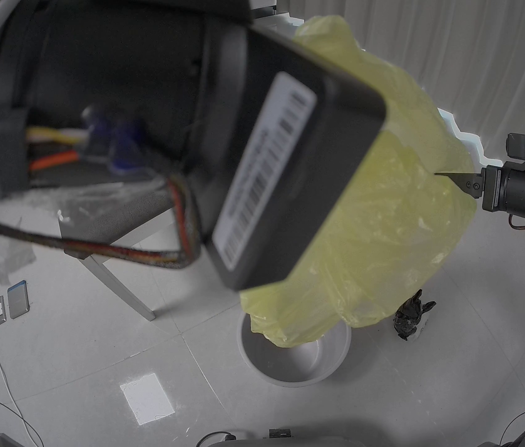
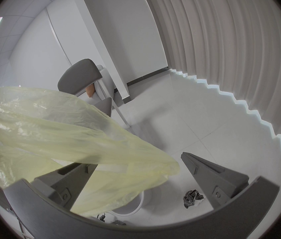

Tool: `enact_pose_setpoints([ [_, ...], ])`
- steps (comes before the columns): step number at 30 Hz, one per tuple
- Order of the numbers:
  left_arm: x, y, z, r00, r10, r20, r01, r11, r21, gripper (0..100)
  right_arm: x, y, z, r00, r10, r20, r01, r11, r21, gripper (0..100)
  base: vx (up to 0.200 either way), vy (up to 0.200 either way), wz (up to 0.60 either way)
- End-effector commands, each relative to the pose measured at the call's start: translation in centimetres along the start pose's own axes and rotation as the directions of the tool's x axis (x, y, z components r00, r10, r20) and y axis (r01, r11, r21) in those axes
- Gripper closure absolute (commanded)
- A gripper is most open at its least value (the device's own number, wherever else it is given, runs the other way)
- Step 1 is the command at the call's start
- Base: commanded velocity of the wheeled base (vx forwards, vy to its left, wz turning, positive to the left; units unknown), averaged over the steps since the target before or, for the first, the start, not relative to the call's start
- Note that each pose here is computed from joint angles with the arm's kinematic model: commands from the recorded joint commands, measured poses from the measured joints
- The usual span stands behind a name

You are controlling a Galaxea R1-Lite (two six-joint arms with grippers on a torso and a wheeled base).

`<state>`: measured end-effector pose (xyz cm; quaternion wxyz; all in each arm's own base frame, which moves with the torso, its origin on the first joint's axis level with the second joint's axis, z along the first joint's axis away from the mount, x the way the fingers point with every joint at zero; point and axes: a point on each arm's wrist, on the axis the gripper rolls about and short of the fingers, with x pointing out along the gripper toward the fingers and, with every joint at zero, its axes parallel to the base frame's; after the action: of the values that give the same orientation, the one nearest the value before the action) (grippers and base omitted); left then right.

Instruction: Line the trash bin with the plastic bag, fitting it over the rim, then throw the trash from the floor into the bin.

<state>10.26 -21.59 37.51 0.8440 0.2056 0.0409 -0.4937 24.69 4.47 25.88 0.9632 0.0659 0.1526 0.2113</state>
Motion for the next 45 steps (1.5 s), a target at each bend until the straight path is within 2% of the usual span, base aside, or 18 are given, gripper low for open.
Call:
enact_pose_setpoints([
  [1, -0.3, -0.1, 0.2, 1.000, -0.006, 0.010, 0.005, 1.000, 0.001, 100, 1.0, -0.4, 0.0, 1.000, -0.002, -0.012, 0.003, 1.000, 0.005, 0, 0.000, 0.000, 0.00],
  [7, -0.4, -0.1, 0.2, 1.000, -0.005, 0.013, 0.005, 1.000, -0.001, 100, 1.6, -0.9, -0.5, 0.999, 0.015, -0.040, -0.014, 1.000, 0.017, 0, 0.000, 0.000, 0.00],
  [8, -0.4, -0.1, 0.2, 1.000, -0.003, 0.014, 0.003, 1.000, -0.001, 100, 1.5, -0.8, -0.6, 0.999, 0.020, -0.041, -0.019, 1.000, 0.018, 100, 0.000, 0.000, 0.00],
  [18, -0.6, 0.4, 0.2, 1.000, 0.015, 0.011, -0.015, 1.000, -0.008, 100, 0.1, -0.2, -0.2, 1.000, 0.022, -0.017, -0.022, 1.000, 0.005, 100, 0.000, 0.000, 0.00],
  [21, -0.2, 1.5, 0.5, 0.998, 0.061, 0.018, -0.060, 0.998, -0.029, 100, 0.1, 0.1, -1.0, 0.999, 0.029, -0.042, -0.029, 1.000, 0.010, 100, 0.000, 0.000, 0.00],
  [23, 0.3, 2.2, 0.9, 0.995, 0.094, 0.022, -0.092, 0.994, -0.066, 100, 0.0, 0.6, -1.4, 0.998, 0.044, -0.055, -0.043, 0.999, 0.007, 100, 0.000, 0.000, 0.00],
  [26, 0.8, 2.6, 0.9, 0.992, 0.127, 0.009, -0.123, 0.974, -0.191, 100, -0.2, 1.4, -2.1, 0.995, 0.069, -0.076, -0.069, 0.998, 0.005, 100, 0.000, 0.000, 0.00],
  [28, 1.1, 2.5, 0.6, 0.987, 0.160, -0.018, -0.159, 0.946, -0.283, 100, 0.1, 1.9, -2.7, 0.993, 0.071, -0.095, -0.071, 0.997, 0.001, 100, 0.000, 0.000, 0.00],
  [31, 1.8, 2.5, -0.6, 0.973, 0.213, -0.089, -0.230, 0.879, -0.417, 100, 0.7, 2.5, -3.3, 0.992, 0.039, -0.118, -0.040, 0.999, -0.004, 100, 0.000, 0.000, 0.00],
  [32, 1.9, 2.5, -0.8, 0.971, 0.216, -0.101, -0.239, 0.871, -0.429, 100, 0.8, 2.5, -3.4, 0.992, 0.033, -0.123, -0.034, 0.999, -0.003, 100, 0.000, 0.000, 0.00],
  [34, 1.7, 3.0, -3.2, 0.951, 0.244, -0.190, -0.309, 0.788, -0.532, 100, 1.6, 2.9, -4.4, 0.987, 0.014, -0.158, -0.012, 1.000, 0.009, 100, 0.000, 0.000, 0.00],
  [35, 1.4, 3.0, -4.2, 0.943, 0.246, -0.223, -0.330, 0.766, -0.552, 100, 1.7, 3.0, -4.7, 0.985, 0.007, -0.170, -0.005, 1.000, 0.012, 100, 0.000, 0.000, 0.00],
  [38, 0.4, 3.5, -7.0, 0.918, 0.257, -0.302, -0.390, 0.722, -0.571, 100, 1.8, 3.1, -5.3, 0.982, 0.011, -0.191, -0.008, 1.000, 0.015, 100, 0.000, 0.000, 0.00],
  [39, -0.1, 3.8, -8.2, 0.905, 0.265, -0.332, -0.418, 0.700, -0.580, 100, 1.9, 3.1, -5.4, 0.980, 0.011, -0.197, -0.008, 1.000, 0.015, 100, 0.000, 0.000, 0.00],
  [40, -0.1, 3.8, -8.2, 0.905, 0.265, -0.332, -0.418, 0.700, -0.580, 100, 1.9, 3.1, -5.4, 0.980, 0.011, -0.197, -0.008, 1.000, 0.015, 100, 0.000, 0.000, 0.00],
  [41, -0.9, 4.3, -9.9, 0.907, 0.231, -0.353, -0.412, 0.666, -0.622, 100, 2.1, 3.4, -5.8, 0.977, 0.020, -0.213, -0.017, 1.000, 0.014, 100, 0.000, 0.000, 0.00],
  [43, -1.5, 4.3, -11.1, 0.922, 0.190, -0.339, -0.377, 0.645, -0.665, 100, 2.3, 3.8, -6.2, 0.973, 0.030, -0.230, -0.027, 0.999, 0.018, 100, 0.000, 0.000, 0.00],
  [45, -1.6, 4.1, -12.0, 0.923, 0.173, -0.342, -0.371, 0.633, -0.680, 100, 2.4, 3.9, -6.6, 0.969, 0.033, -0.246, -0.028, 0.999, 0.024, 100, 0.000, 0.000, 0.00],
])
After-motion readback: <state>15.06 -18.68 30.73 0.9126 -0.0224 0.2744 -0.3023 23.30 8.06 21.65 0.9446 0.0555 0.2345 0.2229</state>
